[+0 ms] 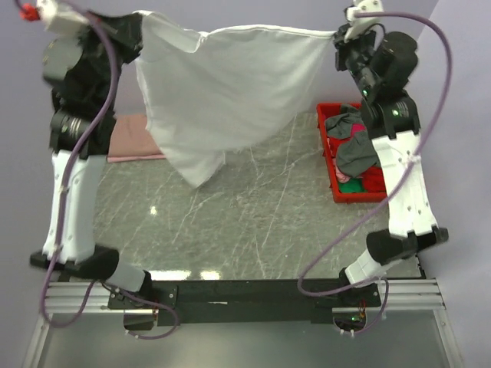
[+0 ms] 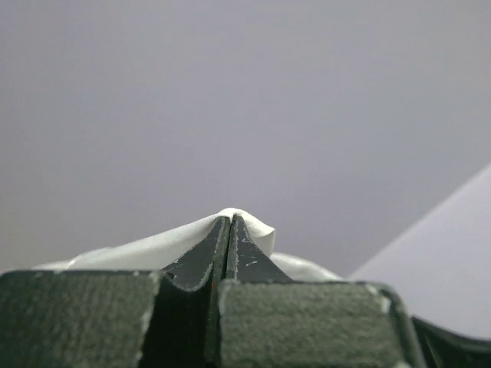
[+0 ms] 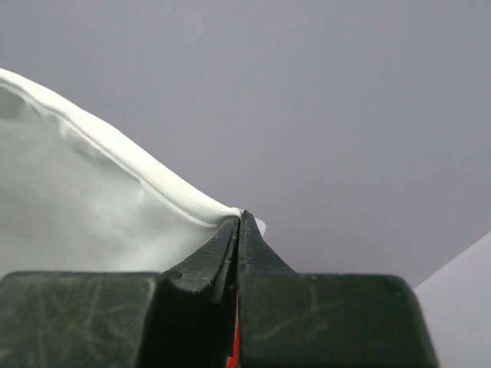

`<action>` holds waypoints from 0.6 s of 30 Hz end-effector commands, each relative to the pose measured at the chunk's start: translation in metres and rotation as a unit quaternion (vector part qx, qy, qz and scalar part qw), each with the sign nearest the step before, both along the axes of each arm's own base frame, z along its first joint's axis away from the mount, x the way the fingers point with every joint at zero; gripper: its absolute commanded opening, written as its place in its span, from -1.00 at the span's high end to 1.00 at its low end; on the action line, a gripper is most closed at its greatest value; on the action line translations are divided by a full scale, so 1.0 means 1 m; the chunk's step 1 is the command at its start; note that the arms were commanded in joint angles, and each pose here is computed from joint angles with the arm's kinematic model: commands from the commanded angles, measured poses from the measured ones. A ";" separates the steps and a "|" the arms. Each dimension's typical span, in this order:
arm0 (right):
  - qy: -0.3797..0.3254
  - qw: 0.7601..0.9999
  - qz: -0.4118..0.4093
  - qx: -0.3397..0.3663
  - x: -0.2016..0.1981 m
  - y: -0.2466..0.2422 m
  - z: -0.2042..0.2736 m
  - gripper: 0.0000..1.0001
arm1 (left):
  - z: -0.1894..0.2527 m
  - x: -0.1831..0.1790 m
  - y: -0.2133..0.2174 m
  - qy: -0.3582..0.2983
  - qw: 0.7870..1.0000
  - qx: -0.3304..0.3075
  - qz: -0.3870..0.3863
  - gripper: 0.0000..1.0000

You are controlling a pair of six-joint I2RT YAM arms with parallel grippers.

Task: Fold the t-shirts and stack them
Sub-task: Flatten the tshirt out

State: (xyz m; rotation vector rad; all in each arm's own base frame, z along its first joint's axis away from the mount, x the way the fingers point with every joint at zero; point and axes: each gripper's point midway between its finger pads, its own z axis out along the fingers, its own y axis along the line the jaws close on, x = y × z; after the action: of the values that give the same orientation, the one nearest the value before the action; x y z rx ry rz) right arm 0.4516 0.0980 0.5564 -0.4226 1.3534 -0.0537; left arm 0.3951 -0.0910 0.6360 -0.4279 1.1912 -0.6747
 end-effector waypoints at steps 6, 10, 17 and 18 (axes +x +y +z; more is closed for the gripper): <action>-0.021 0.996 0.076 -0.043 -0.109 0.002 -0.013 1.00 | -0.009 -0.133 0.008 -0.079 0.995 0.013 -0.062 0.99; 0.069 0.974 0.151 -0.155 -0.143 0.013 -0.130 1.00 | -0.093 -0.156 -0.009 -0.003 0.991 0.034 -0.126 0.99; 0.261 0.882 0.248 -0.305 -0.223 -0.005 -0.360 1.00 | -0.370 -0.206 -0.062 0.280 0.908 -0.050 -0.308 0.99; 0.274 0.873 0.253 -0.314 -0.230 -0.008 -0.375 1.00 | -0.391 -0.216 -0.065 0.300 0.897 -0.064 -0.319 0.99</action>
State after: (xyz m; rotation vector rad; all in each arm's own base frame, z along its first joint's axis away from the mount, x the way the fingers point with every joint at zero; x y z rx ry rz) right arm 0.2576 0.0964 0.2394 -1.1823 1.6779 0.0417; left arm 0.2173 -0.1281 0.3405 -0.2671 1.6197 -1.0158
